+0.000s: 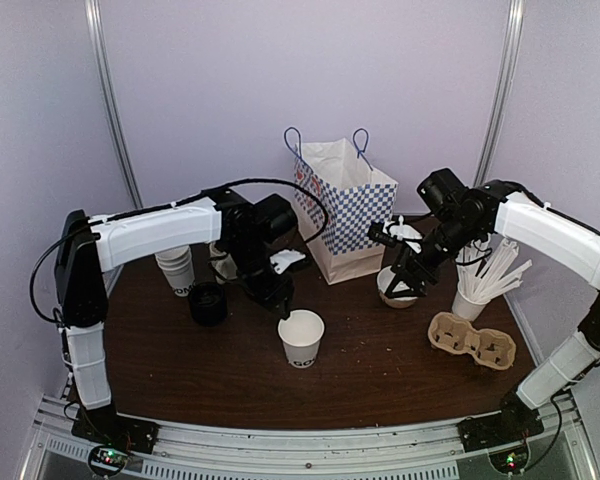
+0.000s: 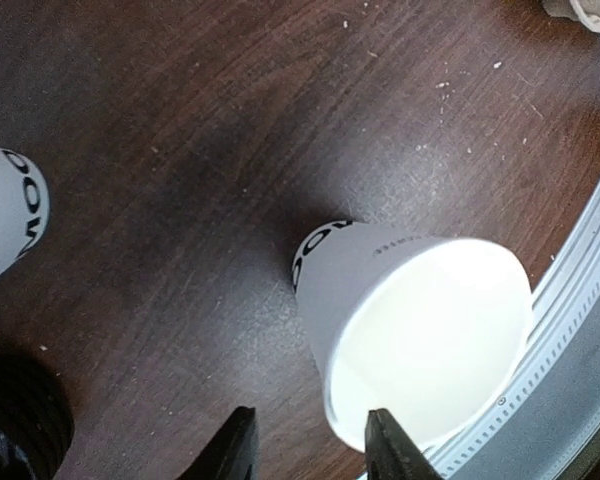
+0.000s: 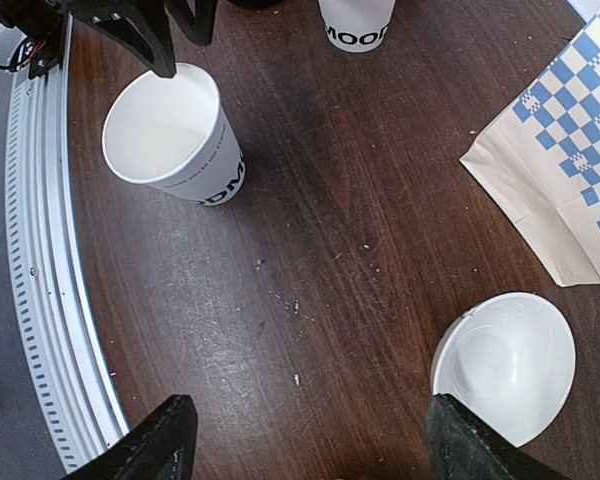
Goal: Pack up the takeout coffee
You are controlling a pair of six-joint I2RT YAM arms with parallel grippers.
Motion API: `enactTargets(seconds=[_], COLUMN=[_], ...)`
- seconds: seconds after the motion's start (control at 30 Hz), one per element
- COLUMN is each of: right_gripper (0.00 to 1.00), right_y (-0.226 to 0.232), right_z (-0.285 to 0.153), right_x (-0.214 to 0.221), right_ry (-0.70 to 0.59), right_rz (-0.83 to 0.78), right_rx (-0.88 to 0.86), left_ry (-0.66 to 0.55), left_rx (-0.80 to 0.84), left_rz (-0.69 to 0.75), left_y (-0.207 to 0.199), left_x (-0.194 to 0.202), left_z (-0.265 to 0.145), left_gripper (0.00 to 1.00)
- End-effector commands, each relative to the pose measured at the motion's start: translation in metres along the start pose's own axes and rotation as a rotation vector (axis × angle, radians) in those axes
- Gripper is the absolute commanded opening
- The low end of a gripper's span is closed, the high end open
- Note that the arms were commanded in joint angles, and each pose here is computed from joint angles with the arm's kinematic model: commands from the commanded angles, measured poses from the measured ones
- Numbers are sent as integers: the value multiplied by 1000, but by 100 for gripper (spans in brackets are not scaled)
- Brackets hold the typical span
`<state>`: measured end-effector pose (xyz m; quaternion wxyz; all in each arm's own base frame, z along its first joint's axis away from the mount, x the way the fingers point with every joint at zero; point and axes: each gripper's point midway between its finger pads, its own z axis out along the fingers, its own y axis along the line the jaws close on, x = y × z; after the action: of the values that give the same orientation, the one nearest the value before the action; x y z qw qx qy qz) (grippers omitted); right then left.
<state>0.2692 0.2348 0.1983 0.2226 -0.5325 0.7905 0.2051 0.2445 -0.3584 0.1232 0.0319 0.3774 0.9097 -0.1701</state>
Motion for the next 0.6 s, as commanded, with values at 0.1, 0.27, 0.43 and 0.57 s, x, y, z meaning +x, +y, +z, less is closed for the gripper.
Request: enactTargets(seconds=[0.1,0.27,0.43,0.57], right_gripper=[82,83,83,83], right_y=[-2,1,1,0], right_z=[-3,-8,-9,-9], right_x=[-5,-7,-5,-4], right_ry=[-10,-21,-21,-18], right_rz=[-1,-8,-12,-12], right_rx=[-1,4,15,18], left_ry=[-237,-219,-182,-154], left_rx=[-313,-444,-490,-423], left_rz=[111,-64,-89,-43], left_y=[36,108,141,137], left_x=[-2,24,44,43], left_z=[-112,-130,-125,-103], left_gripper=[62,81,83,78])
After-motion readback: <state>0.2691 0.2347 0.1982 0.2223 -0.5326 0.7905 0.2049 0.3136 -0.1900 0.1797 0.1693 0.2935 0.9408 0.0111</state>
